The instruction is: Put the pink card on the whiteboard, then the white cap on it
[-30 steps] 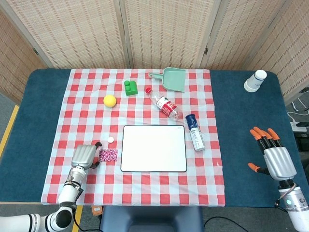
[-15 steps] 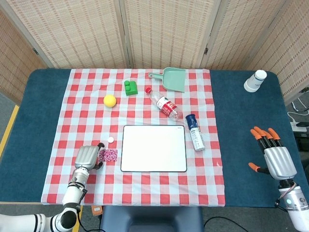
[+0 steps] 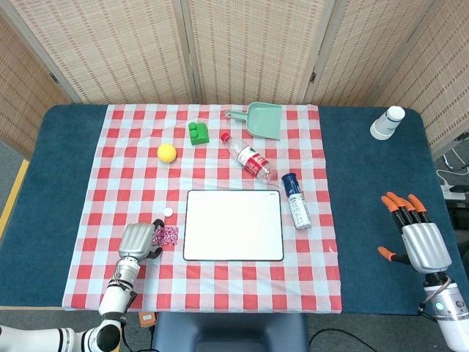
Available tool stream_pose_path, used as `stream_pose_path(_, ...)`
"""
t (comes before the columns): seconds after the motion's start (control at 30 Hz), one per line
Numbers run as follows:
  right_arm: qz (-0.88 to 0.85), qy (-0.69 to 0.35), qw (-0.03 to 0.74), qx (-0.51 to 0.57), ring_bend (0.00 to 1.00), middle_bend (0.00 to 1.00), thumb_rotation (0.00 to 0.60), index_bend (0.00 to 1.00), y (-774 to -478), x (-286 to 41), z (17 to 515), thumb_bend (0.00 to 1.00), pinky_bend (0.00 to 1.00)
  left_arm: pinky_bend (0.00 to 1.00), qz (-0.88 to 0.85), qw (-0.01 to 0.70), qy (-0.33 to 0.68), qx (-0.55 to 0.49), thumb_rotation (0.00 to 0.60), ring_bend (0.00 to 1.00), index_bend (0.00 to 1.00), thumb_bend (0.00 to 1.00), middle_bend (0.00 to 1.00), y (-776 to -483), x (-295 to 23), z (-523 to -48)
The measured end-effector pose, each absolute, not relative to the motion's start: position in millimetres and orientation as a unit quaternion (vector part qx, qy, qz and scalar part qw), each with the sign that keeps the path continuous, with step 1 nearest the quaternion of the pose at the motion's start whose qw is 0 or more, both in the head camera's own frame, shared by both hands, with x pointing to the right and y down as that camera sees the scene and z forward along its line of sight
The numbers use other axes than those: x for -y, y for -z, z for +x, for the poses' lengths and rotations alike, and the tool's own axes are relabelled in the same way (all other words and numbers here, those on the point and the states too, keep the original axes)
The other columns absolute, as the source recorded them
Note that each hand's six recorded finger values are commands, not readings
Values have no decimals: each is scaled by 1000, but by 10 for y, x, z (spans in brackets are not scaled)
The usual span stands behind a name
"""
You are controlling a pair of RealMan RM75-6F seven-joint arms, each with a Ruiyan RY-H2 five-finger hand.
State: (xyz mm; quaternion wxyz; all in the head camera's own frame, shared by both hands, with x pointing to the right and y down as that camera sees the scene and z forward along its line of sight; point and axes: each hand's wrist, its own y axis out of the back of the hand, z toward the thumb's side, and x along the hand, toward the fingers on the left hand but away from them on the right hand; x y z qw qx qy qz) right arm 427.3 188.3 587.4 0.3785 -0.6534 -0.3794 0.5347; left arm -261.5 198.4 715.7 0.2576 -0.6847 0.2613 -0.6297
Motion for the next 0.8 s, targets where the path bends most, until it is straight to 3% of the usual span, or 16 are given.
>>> stream_pose_path(0.8, -652, -540, 375, 378, 0, 52, 600, 28, -5903, -1871, 4291, 0, 0, 944, -684, 257, 636, -249, 600, 953, 306, 278, 967, -7266, -1961, -2625)
